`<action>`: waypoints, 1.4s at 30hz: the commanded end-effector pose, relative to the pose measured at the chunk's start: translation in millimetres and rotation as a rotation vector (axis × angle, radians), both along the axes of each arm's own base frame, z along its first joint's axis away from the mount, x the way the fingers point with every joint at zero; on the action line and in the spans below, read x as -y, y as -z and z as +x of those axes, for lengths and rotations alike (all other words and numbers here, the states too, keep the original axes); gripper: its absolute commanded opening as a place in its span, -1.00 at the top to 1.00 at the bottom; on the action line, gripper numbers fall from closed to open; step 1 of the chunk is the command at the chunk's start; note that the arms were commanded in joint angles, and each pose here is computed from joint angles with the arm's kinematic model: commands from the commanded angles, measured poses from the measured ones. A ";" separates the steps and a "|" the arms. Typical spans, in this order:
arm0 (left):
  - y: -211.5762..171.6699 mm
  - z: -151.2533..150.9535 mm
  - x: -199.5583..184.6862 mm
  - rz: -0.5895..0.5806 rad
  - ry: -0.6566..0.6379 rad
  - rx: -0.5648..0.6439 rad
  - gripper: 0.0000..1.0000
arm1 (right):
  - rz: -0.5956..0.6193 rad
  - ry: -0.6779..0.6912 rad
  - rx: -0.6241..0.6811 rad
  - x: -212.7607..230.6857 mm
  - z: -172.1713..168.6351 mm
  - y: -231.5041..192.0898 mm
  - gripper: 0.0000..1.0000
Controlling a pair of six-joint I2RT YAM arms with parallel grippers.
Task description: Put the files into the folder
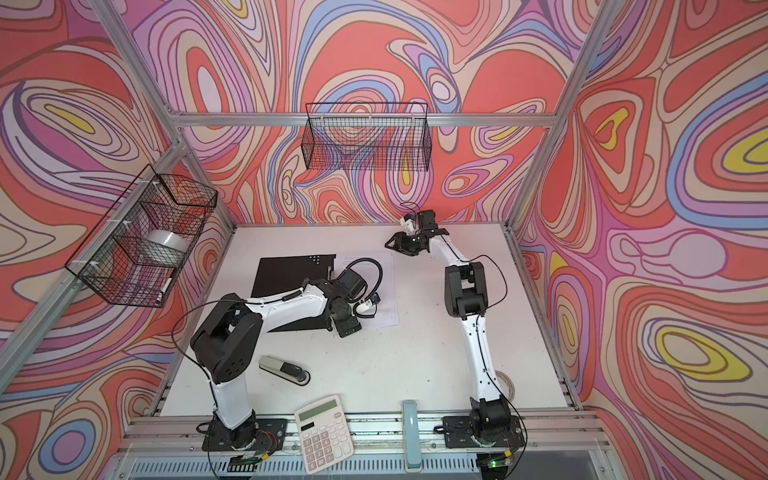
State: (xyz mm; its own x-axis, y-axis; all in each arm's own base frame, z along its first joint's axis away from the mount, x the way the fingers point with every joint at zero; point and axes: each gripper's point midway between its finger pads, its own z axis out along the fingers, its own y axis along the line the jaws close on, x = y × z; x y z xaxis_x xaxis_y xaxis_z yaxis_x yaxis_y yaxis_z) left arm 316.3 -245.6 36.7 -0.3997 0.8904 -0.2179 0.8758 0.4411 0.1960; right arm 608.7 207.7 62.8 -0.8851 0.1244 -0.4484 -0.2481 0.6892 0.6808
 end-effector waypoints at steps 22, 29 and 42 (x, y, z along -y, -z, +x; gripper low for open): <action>-65.3 48.7 -89.0 -0.445 -0.881 -0.375 -0.60 | -0.133 0.277 -0.083 -34.5 -206.8 -75.8 -0.01; -54.7 40.9 -86.7 -0.444 -0.876 -0.418 -0.48 | -0.171 0.328 -0.129 -10.5 -238.9 -60.3 -0.11; -30.0 23.4 -80.9 -0.468 -0.890 -0.494 -0.13 | -0.217 0.355 -0.173 -1.2 -238.1 -50.9 -0.18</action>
State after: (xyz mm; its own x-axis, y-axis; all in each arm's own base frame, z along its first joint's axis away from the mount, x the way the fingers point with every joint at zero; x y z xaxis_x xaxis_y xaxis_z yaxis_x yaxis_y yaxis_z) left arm 342.0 -161.2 63.0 -0.9873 0.1320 -0.0888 0.1570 0.8982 -0.4106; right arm 368.0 213.3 112.0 -0.8763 0.3378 -0.3436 0.1140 0.8383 0.5332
